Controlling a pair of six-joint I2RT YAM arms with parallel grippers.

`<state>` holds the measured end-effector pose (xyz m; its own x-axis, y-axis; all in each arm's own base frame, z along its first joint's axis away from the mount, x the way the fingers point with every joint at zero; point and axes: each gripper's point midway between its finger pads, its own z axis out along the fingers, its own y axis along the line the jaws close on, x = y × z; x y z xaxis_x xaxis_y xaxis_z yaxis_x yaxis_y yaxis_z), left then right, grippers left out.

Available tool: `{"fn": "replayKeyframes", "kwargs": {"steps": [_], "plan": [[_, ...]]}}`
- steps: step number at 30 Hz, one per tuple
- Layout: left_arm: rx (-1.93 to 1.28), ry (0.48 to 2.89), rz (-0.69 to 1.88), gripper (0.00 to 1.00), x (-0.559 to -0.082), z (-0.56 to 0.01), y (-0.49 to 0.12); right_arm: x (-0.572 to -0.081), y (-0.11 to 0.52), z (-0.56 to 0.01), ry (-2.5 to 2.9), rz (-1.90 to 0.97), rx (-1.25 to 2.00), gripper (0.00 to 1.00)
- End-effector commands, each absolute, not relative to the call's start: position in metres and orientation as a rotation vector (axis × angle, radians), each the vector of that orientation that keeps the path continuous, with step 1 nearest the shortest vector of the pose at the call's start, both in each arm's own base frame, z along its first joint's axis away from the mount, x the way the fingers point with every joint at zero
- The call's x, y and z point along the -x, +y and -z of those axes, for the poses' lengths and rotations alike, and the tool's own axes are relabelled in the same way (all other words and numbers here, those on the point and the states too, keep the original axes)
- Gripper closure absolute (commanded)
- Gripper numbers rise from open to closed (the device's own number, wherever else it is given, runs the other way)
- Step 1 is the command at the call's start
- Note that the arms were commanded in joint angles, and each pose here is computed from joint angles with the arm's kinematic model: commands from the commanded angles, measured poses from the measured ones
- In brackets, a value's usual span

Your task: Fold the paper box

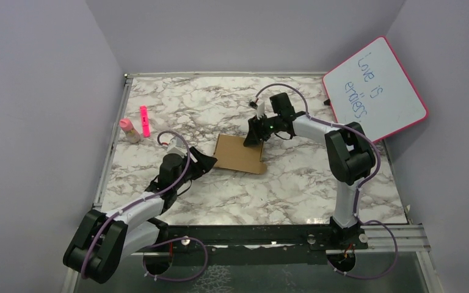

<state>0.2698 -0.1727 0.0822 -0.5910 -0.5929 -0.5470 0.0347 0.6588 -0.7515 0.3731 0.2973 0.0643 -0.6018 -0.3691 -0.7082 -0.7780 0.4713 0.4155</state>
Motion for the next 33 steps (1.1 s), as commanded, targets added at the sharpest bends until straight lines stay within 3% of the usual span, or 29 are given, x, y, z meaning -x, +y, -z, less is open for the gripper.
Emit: {"fn": "replayKeyframes", "kwargs": {"steps": [1,13,33], "plan": [[0.416,2.011,1.043,0.34,-0.259,-0.094,-0.18,-0.356,0.299,-0.061,2.234,-1.155,0.867,0.48],[0.433,2.025,1.102,0.27,-0.249,-0.095,-0.184,-0.333,0.306,-0.052,2.304,-1.387,0.618,0.76],[0.552,2.033,1.047,0.2,-0.249,-0.084,-0.173,-0.329,0.289,-0.039,2.335,-1.639,0.248,0.82]]}}
